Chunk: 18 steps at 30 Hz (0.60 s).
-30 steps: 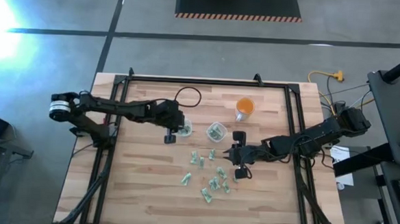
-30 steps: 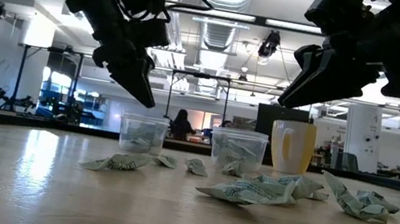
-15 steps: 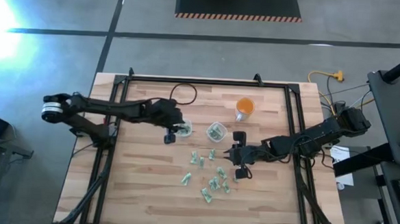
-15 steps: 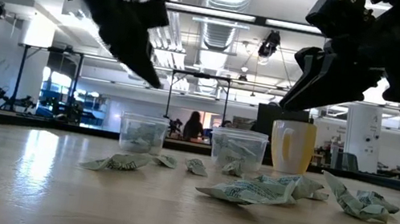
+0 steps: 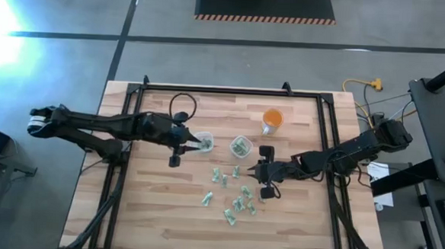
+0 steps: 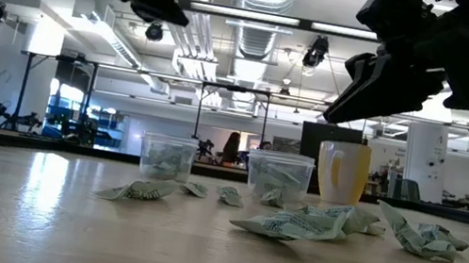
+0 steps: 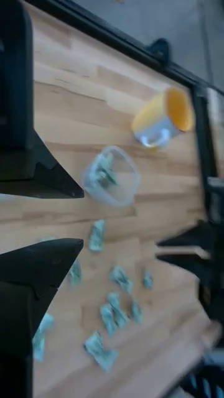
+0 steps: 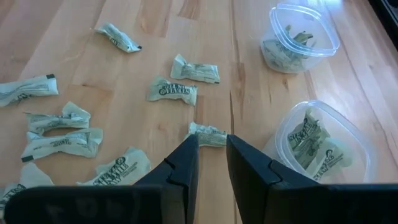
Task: Pick and place items into bin
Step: Put the white stevia packet into the right transparent bin
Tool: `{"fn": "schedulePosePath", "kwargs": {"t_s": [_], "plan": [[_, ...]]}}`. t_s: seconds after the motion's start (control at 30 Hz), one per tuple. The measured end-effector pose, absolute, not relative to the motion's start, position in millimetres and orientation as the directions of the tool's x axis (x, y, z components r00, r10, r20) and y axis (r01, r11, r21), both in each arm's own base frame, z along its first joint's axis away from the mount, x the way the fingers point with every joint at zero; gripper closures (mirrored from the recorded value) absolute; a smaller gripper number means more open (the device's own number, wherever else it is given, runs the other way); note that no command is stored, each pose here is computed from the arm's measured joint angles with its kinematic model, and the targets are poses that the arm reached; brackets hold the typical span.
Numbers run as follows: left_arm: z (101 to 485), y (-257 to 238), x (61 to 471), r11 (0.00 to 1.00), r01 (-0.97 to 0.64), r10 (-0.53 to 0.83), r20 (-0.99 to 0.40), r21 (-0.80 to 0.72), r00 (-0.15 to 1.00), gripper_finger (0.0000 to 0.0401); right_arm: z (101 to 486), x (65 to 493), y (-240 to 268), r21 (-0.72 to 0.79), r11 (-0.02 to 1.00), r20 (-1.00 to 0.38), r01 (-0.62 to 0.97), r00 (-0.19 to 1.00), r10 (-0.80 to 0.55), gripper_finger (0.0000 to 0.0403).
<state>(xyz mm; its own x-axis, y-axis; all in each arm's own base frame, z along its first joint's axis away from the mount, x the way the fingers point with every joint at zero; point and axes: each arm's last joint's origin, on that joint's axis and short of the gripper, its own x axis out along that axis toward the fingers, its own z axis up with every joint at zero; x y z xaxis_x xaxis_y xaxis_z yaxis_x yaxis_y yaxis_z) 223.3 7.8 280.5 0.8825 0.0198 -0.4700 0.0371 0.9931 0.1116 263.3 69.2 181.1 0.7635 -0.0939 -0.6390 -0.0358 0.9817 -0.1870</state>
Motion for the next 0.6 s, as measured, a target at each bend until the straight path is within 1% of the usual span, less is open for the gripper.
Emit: {"fn": "schedulePosePath", "kwargs": {"t_s": [0.27,0.6], "plan": [[284,-5,220,0.989,0.092,-0.031,-0.453,0.114,0.891,0.0303,183,264,70,-0.192,0.981,-0.625,-0.040,0.776,-0.090,0.0330],[281,-4,228,0.988,0.071,-0.001,-0.455,0.138,0.890,0.0303,182,264,70,-0.167,0.986,-0.630,-0.020,0.772,-0.091,0.0330]]}}
